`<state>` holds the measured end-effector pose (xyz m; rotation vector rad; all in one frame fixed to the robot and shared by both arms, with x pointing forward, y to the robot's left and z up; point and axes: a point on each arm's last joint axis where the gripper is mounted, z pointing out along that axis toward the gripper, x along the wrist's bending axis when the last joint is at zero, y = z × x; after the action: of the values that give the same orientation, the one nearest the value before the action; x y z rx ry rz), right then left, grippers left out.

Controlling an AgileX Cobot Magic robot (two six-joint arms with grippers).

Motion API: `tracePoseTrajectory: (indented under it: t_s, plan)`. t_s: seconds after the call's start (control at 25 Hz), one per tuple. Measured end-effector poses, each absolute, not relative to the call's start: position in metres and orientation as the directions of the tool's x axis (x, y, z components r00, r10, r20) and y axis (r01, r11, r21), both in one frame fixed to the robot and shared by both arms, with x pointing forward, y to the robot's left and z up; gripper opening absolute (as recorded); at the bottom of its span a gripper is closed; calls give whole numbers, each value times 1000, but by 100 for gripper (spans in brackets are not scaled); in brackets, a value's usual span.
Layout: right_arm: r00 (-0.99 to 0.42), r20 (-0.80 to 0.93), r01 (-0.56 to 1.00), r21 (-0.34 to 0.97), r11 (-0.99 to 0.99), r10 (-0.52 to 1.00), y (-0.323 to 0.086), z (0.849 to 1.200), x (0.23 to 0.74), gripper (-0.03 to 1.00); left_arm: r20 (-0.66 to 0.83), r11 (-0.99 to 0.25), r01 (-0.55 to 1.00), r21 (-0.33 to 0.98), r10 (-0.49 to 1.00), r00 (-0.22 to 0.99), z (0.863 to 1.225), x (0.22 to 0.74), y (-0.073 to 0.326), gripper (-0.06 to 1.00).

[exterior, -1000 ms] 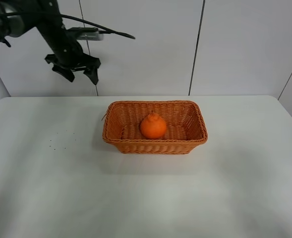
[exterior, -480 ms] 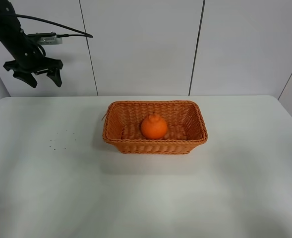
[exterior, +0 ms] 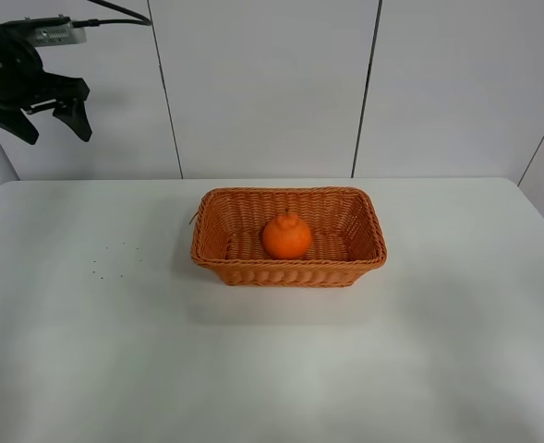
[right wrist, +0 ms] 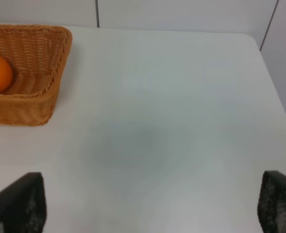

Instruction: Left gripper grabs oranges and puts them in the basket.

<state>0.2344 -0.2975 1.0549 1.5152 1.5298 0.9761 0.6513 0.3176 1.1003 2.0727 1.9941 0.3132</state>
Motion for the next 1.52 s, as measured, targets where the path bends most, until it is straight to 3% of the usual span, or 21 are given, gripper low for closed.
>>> tracePoseTrajectory:
  t_s: [0.36,0.72,1.2,1.52]
  plan:
    - [-9,-1,421,907,4,1000,-298,1055,234,69,-22,-33,959,281,999,41,1121,539,312,88]
    - [-9,-1,421,907,4,1000,-298,1055,234,69,-24,-32,969,246,999,39,1090,405,305,87]
    - [-9,-1,421,907,4,1000,-298,1055,234,69,4,-32,833,552,999,35,1038,288,300,87]
    - [-9,-1,421,907,4,1000,-298,1055,234,69,25,-39,663,748,999,31,1042,249,298,87]
